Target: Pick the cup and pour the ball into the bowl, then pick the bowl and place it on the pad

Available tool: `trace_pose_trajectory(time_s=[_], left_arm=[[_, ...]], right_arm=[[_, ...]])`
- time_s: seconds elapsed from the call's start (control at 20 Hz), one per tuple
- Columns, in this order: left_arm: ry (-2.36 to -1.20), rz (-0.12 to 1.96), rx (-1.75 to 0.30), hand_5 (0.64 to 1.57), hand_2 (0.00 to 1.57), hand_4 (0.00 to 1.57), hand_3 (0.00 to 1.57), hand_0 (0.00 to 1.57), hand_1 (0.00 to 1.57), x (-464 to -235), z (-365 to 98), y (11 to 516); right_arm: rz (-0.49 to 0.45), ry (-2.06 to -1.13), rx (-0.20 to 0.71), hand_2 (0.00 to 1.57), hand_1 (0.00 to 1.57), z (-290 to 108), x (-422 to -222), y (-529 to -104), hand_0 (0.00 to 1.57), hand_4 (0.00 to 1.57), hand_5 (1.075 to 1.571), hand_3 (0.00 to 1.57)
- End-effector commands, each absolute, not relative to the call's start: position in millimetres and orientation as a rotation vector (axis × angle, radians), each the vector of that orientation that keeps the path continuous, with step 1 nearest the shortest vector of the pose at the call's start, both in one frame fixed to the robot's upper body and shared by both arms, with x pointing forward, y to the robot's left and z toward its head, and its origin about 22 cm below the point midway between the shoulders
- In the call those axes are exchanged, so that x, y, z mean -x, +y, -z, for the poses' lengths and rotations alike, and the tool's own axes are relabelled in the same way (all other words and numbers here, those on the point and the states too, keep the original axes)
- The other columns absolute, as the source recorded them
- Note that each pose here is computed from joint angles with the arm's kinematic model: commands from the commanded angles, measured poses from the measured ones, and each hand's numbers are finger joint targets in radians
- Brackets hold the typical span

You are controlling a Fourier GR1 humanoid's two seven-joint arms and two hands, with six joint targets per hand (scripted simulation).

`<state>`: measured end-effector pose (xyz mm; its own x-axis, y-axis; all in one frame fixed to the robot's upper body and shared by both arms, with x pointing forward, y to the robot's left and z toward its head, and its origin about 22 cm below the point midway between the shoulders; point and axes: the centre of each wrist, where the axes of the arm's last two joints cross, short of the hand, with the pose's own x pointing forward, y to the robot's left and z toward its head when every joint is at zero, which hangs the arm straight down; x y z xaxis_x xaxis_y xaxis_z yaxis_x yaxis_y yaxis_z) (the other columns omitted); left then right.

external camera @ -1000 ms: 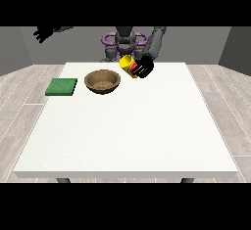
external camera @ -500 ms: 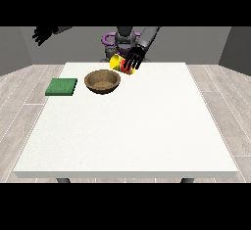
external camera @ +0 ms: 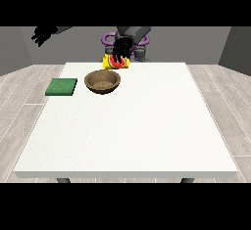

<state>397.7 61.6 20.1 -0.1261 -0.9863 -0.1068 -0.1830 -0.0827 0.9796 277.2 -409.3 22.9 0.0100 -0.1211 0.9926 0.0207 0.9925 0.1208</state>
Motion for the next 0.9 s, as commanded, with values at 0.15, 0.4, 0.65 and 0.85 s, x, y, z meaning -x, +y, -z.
trace_pose_trajectory(time_s=[0.15,0.4,0.65,0.85], left_arm=[[-1.261,1.537,-1.624,1.57,1.57,1.01,1.57,0.73,0.73,-403.0,-46.1,38.1],[-1.213,1.66,-1.592,1.569,1.28,1.09,1.57,0.33,0.33,-372.4,-38.2,16.5],[-1.184,1.683,-1.572,1.57,1.06,1.11,1.55,0.0,0.0,-383.8,-54.6,22.6],[-1.421,1.362,-1.377,1.556,1.57,1.11,1.54,0.75,0.75,-380.8,-53.7,52.3]], right_arm=[[0.104,-1.541,-0.091,0.0,0.0,-18.0,-283.0,-405.5,0.0,0.7,1.555,0.3],[0.1,-1.563,-0.084,0.0,0.0,-1.9,-283.7,-398.4,0.0,0.69,1.549,0.33],[0.094,-1.555,-0.098,0.0,0.0,-21.1,-295.3,-385.0,0.0,0.71,1.548,0.05],[0.181,-1.481,-0.02,0.0,0.0,-15.6,-285.5,-404.6,0.0,0.71,1.548,0.05]])
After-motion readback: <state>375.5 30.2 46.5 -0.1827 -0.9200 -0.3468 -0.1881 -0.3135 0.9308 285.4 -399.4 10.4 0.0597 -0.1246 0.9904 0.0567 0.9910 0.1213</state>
